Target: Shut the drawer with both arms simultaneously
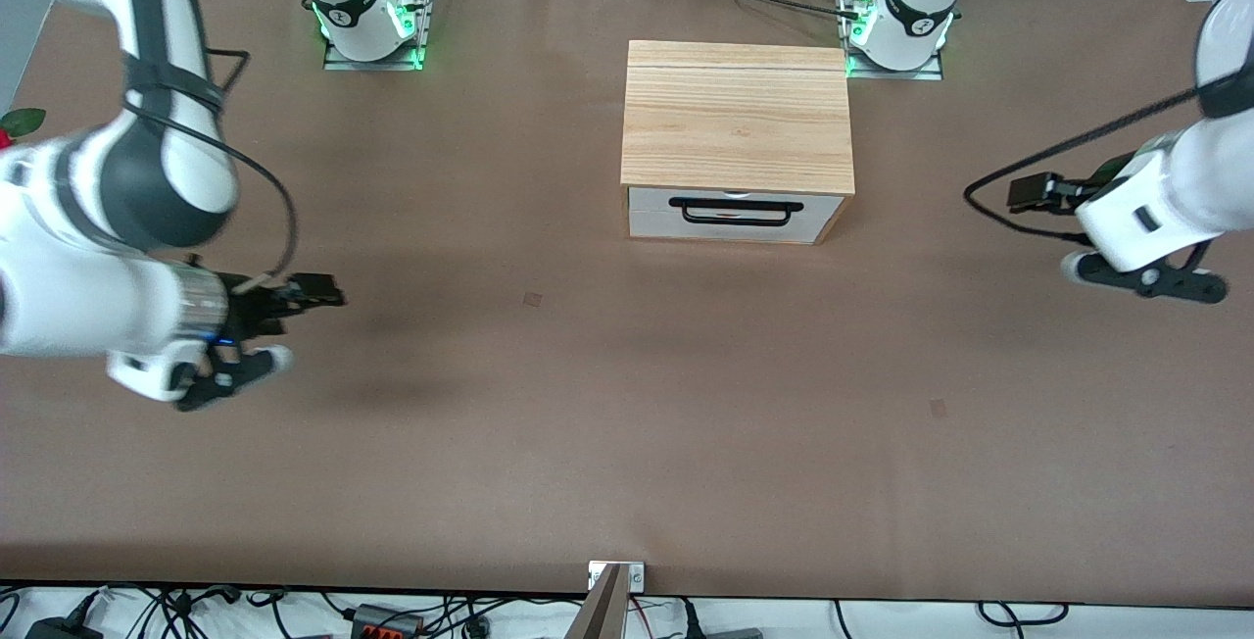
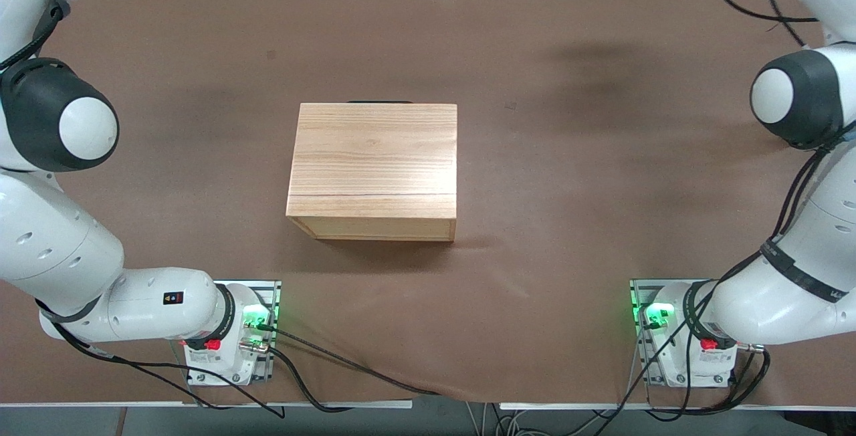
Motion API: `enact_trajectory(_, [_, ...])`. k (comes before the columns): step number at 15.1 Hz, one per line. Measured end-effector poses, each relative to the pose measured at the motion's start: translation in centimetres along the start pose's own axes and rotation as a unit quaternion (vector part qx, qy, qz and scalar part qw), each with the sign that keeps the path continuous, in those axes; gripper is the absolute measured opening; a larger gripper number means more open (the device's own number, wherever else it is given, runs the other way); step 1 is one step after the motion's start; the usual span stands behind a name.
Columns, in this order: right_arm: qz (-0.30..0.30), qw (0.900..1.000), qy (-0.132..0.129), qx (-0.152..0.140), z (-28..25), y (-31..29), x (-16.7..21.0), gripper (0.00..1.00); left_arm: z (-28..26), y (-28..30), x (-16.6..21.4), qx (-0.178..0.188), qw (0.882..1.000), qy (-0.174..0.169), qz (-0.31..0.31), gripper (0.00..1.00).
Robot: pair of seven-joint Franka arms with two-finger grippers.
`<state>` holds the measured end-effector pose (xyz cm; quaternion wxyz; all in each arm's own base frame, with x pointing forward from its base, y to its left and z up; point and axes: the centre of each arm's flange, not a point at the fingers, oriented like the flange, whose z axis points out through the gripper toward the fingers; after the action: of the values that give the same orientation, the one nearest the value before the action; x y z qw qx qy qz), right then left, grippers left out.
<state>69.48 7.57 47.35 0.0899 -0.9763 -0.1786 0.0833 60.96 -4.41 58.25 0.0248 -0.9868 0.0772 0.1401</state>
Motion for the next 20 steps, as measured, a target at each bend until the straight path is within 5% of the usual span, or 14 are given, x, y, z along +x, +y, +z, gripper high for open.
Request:
enact_trajectory(4, [0.041, 0.998, 0.036, -0.020, -6.6, 4.4, -4.6, 1.00, -1.9, -1.8, -1.8, 0.009, 0.996, 0.082, -0.035, 1.00])
enact_trajectory(7, [0.067, 0.996, 0.043, -0.031, -8.0, 7.5, -6.4, 1.00, 0.3, -3.1, -3.7, -0.028, 0.987, 0.142, -0.063, 1.00])
enact_trajectory(13, [0.061, 0.996, 0.025, -0.053, -7.9, 5.9, -7.3, 1.00, 2.8, -1.7, -6.6, -0.045, 0.985, 0.157, -0.061, 1.00])
enact_trajectory(20, [0.040, 0.994, 0.037, -0.093, -4.8, 3.5, -11.6, 1.00, 1.8, -0.4, -6.7, -0.038, 0.985, 0.162, -0.049, 1.00])
